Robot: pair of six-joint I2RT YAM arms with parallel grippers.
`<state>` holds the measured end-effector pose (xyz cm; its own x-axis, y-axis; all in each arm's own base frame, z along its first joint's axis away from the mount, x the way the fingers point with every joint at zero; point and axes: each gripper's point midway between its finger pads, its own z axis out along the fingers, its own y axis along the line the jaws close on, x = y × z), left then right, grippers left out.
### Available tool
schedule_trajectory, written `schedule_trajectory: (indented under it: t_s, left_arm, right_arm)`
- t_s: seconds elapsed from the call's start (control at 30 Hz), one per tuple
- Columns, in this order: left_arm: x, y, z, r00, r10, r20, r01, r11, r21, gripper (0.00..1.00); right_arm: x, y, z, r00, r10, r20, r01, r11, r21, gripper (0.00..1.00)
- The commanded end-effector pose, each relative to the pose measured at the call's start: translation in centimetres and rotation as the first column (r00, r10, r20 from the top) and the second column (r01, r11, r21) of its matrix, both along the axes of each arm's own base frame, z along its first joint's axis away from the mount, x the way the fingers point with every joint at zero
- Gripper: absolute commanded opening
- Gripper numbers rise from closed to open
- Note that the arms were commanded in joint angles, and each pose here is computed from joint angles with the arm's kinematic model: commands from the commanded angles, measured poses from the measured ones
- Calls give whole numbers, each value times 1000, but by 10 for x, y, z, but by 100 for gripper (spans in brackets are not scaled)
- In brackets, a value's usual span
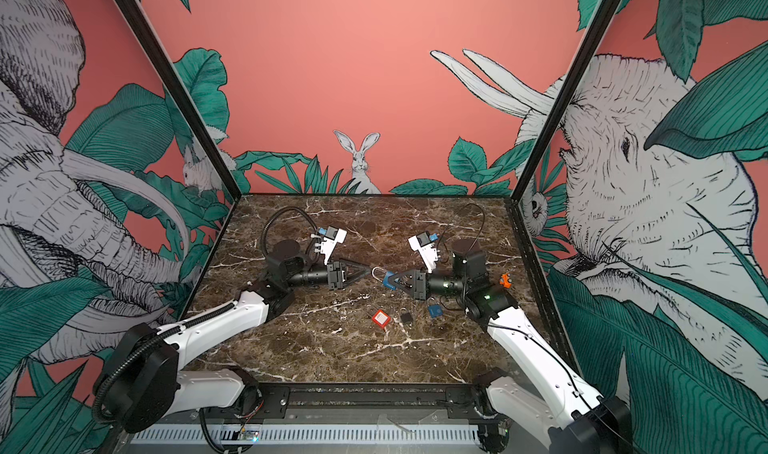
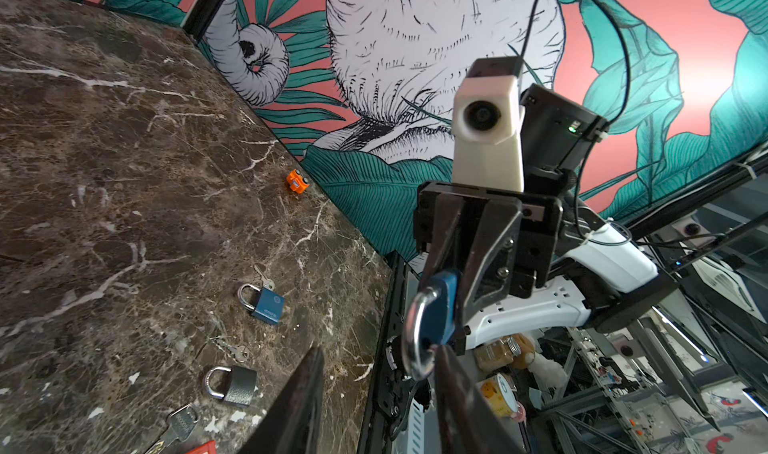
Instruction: Lock with the key
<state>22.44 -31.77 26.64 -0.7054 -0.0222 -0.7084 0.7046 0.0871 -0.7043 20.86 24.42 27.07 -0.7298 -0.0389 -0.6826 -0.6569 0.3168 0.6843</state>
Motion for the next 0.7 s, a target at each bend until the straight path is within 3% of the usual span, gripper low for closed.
schedule_trajectory:
  t_s: [0.0,0.67]
  left_arm:
    - [-10,-2,14,998,-45,45,47,998,-38,44]
    - [-17,-11,19,994,-91,59,94,995,-38,24]
  right_arm:
    - [-1,4,20,997,34,71,-37,998,48,0]
    - [-3,5,19,996,52,71,-56,997,53,0]
